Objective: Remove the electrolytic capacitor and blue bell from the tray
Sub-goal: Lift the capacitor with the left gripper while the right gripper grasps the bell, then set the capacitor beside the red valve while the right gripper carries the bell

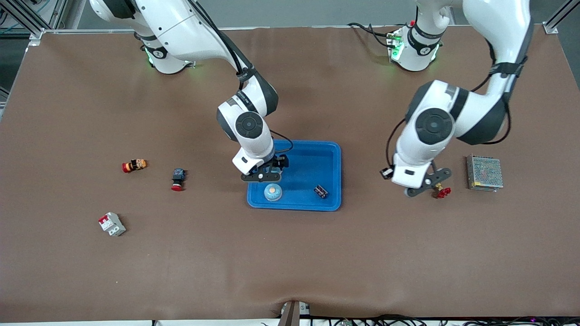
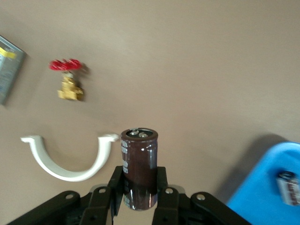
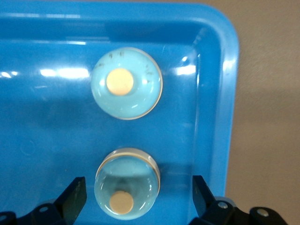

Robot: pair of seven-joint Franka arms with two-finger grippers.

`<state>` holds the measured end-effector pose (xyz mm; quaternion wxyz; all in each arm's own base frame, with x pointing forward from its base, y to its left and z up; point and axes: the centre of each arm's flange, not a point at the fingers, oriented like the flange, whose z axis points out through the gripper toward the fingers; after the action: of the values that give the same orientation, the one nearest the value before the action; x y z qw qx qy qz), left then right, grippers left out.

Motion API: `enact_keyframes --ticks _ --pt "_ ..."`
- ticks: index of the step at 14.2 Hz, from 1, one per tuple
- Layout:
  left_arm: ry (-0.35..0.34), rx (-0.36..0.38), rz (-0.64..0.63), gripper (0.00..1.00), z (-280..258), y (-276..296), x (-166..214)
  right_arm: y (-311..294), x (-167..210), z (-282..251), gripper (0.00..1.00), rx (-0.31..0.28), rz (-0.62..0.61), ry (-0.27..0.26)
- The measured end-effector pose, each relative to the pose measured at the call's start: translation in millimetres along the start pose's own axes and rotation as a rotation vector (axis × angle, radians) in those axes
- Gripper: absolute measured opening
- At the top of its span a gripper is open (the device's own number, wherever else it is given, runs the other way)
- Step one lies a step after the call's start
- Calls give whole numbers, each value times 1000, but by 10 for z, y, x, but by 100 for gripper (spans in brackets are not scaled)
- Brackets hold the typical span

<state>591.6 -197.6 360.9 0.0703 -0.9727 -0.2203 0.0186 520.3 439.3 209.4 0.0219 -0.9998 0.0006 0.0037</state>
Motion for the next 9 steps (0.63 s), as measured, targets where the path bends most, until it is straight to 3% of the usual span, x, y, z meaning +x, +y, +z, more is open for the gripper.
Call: enact_keyframes --ticks 3,9 --pt "-28 24 24 32 145 -540 285 -96 -49 65 100 17 -16 22" --pt "-74 21 25 32 573 -1431 735 -92 -65 175 100 12 -17 18"
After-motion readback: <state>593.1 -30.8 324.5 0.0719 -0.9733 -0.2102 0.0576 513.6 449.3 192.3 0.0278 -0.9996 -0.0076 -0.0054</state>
